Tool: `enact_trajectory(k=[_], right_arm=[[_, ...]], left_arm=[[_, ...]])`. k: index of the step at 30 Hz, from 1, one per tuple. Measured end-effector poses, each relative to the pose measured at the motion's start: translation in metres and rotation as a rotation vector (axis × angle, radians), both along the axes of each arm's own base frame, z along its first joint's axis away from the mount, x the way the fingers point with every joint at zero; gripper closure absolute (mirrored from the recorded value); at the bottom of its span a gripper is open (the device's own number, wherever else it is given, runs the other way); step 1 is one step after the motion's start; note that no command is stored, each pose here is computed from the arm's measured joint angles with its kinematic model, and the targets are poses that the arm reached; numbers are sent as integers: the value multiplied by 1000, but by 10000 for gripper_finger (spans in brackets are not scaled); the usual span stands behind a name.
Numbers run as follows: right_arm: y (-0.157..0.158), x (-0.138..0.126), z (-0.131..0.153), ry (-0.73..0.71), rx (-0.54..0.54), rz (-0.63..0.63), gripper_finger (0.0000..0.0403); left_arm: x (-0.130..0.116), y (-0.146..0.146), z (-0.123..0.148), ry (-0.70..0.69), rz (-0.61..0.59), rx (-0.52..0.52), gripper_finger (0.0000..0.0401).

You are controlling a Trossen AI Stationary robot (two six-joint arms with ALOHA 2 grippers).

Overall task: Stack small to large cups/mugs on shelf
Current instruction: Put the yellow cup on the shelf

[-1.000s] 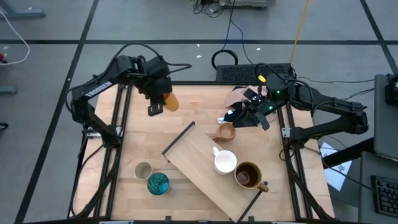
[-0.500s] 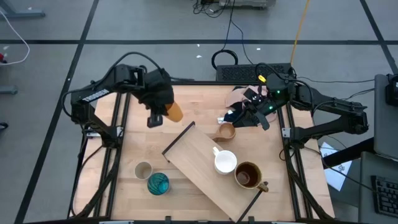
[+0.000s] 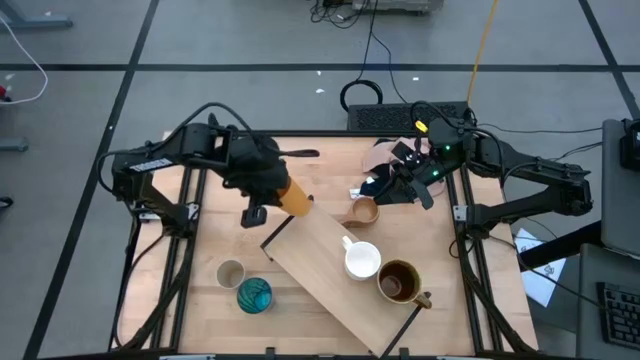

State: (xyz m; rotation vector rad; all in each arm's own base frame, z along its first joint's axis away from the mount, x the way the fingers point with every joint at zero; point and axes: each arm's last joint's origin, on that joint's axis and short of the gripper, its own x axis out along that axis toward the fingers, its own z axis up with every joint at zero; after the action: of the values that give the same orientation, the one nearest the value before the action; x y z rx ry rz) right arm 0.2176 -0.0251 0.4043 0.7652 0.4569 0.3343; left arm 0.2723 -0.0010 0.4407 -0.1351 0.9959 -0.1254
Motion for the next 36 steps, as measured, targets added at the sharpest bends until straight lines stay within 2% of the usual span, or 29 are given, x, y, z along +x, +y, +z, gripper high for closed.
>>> enact_trajectory(k=[6,10,13,16,20,26,31,36], right_arm=[[0,0,1,-8,-4,1,337],[0,1,1,-15,0,-3,335],[-1,4,0,-12,-7,-1,322],[-2,9,-3,-8,-11,1,292],[-3,22,-8,-32,-46,20,231],[-7,47,-11,-124,-60,56,151],[-10,60,-23,-67,-37,51,121],[-12,75,-38,-17,-30,53,111]], left_arm=[[17,-4,4,-17,-14,-110,401],[32,-13,8,-35,-68,-181,401],[41,-16,12,-55,-92,-194,401],[44,-15,16,-78,-89,-191,401],[44,-8,21,-104,-70,-188,401],[45,-5,21,-103,-50,-208,401],[47,-7,24,-133,-47,-239,401],[51,-8,28,-181,-66,-287,401]])
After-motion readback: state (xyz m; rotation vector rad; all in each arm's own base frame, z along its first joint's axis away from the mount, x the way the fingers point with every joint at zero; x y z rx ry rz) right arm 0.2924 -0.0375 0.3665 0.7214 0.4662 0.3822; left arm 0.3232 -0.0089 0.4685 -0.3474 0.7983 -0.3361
